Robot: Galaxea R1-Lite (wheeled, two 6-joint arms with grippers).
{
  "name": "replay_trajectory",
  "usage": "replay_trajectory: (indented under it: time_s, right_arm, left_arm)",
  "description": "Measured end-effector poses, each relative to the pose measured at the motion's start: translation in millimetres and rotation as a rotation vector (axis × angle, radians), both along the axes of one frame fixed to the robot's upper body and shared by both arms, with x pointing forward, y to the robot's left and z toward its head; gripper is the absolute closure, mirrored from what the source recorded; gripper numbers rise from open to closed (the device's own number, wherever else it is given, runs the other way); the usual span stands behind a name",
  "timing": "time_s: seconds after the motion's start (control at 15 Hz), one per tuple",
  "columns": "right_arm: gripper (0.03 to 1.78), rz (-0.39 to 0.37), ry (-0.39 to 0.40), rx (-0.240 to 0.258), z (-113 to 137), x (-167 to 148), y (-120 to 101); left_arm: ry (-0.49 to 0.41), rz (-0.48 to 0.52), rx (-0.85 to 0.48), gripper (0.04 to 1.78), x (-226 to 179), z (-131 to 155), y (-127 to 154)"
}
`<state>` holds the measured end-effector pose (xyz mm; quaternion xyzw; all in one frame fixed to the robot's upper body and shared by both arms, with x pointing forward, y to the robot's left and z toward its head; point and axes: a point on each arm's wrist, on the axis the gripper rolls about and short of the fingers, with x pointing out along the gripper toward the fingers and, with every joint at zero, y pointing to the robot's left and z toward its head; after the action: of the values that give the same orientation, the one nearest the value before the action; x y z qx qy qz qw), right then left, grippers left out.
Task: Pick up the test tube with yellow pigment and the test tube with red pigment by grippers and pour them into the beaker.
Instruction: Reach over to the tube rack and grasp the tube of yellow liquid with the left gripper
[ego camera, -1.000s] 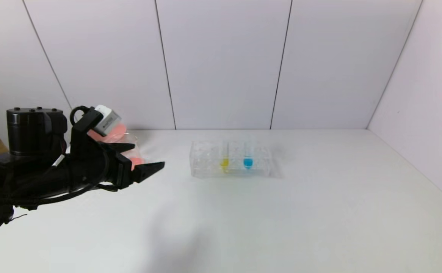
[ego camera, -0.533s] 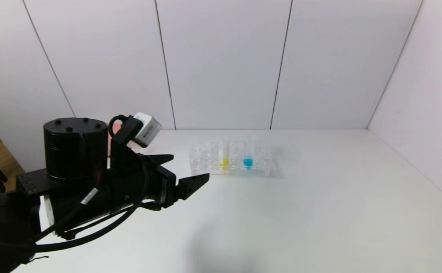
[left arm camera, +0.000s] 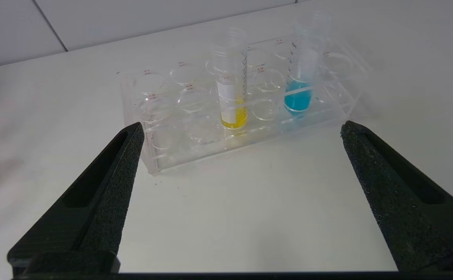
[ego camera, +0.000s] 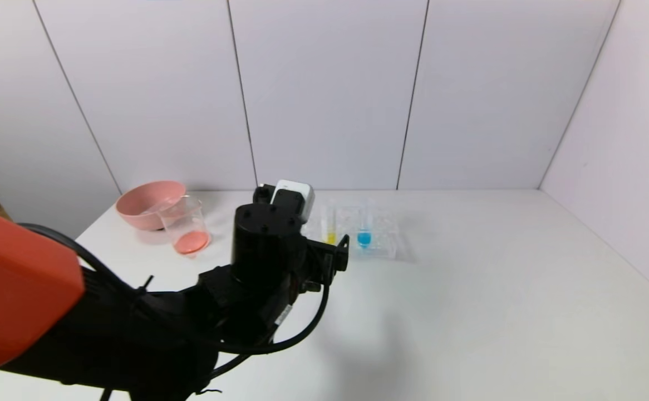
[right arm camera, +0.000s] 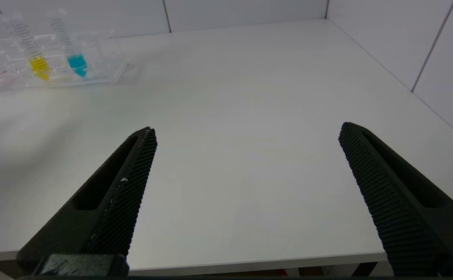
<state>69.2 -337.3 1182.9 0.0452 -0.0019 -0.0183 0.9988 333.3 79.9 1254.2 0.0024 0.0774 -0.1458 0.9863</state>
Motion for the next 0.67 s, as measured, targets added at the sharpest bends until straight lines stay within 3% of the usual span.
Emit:
replay_trajectory:
  time_s: [0.33, 0.67]
  right_arm:
    - [0.1, 0.0, 0.0, 0.0, 0.0, 0.0, 0.0]
    - [0.1, 0.0, 0.0, 0.0, 0.0, 0.0, 0.0]
  left_arm:
    - [-0.041, 0.132, -0.005, 0.06, 26.2, -22.8, -40.6]
    - [-0.063, 0.161, 0.007, 0.06, 49.1, -34.3, -50.9]
